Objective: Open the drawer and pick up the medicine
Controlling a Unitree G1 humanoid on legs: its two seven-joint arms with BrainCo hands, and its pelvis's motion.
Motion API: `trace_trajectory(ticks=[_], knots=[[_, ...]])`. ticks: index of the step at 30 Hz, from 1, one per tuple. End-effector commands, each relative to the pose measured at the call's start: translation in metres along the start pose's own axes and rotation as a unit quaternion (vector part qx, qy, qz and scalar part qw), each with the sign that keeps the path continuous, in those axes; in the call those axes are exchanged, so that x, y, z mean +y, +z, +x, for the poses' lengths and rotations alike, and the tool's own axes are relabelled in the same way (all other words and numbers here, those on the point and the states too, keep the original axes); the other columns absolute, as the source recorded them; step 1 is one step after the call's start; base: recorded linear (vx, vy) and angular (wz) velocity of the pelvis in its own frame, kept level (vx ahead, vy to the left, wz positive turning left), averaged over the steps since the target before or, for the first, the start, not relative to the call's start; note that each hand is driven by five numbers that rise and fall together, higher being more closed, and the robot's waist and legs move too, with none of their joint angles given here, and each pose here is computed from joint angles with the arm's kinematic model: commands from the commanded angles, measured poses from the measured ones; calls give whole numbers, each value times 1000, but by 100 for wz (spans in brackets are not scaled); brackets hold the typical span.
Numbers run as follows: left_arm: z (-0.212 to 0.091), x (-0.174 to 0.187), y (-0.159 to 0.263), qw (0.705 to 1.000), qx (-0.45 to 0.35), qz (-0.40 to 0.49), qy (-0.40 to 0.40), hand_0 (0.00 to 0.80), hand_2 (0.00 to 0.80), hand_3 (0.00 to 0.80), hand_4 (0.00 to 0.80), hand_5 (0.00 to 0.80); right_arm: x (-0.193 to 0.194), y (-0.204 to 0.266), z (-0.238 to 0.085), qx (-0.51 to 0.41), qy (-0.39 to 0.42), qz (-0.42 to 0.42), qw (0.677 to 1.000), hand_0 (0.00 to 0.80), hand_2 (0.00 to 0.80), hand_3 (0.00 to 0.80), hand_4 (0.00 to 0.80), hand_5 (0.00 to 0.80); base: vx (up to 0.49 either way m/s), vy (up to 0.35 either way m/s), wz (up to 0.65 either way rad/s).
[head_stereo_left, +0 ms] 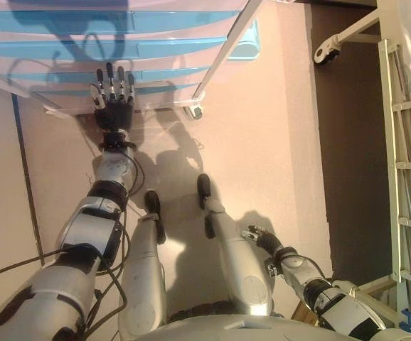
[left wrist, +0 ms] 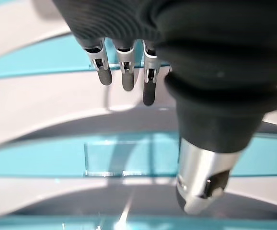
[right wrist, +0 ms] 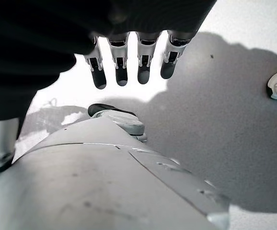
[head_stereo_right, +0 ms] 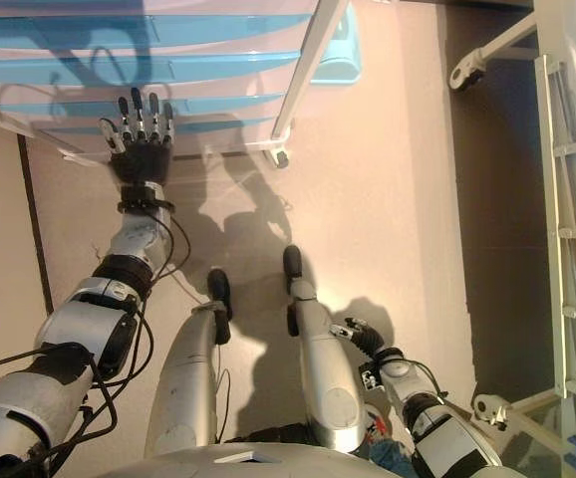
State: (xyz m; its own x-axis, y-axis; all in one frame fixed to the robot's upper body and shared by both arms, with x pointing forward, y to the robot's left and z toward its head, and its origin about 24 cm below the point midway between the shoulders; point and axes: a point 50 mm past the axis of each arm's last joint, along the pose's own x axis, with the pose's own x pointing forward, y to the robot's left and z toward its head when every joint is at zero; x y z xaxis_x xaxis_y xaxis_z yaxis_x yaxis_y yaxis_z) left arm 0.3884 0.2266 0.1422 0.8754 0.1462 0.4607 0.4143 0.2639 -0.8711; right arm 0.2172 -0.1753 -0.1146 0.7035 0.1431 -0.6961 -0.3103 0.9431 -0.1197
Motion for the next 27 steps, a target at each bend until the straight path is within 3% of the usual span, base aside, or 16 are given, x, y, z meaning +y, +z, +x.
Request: trace_trajectory(ticks=[1,12,22,27], knots=[[67,-104,18,989,-22,3,-149,0,0,0,0,0,-16,-27,-15,28,1,-37,999,0,0,0,0,0,8,11,-5],[89,-157,24,977,-29,-22,-209,0,0,0,0,0,-18,-34,-18,33,5,-44,998,0,0,0,0,0,1,1,0],[77,-206,-2,909,20,2,-416,0,0,0,0,0,-15,-34,-18,32,7,-42,999,0,0,0,0,0,1,-1,3],[72,-222,-5,885,33,18,-463,0,0,0,0,0,-18,-36,-19,36,7,-44,998,0,0,0,0,0,0,0,0]])
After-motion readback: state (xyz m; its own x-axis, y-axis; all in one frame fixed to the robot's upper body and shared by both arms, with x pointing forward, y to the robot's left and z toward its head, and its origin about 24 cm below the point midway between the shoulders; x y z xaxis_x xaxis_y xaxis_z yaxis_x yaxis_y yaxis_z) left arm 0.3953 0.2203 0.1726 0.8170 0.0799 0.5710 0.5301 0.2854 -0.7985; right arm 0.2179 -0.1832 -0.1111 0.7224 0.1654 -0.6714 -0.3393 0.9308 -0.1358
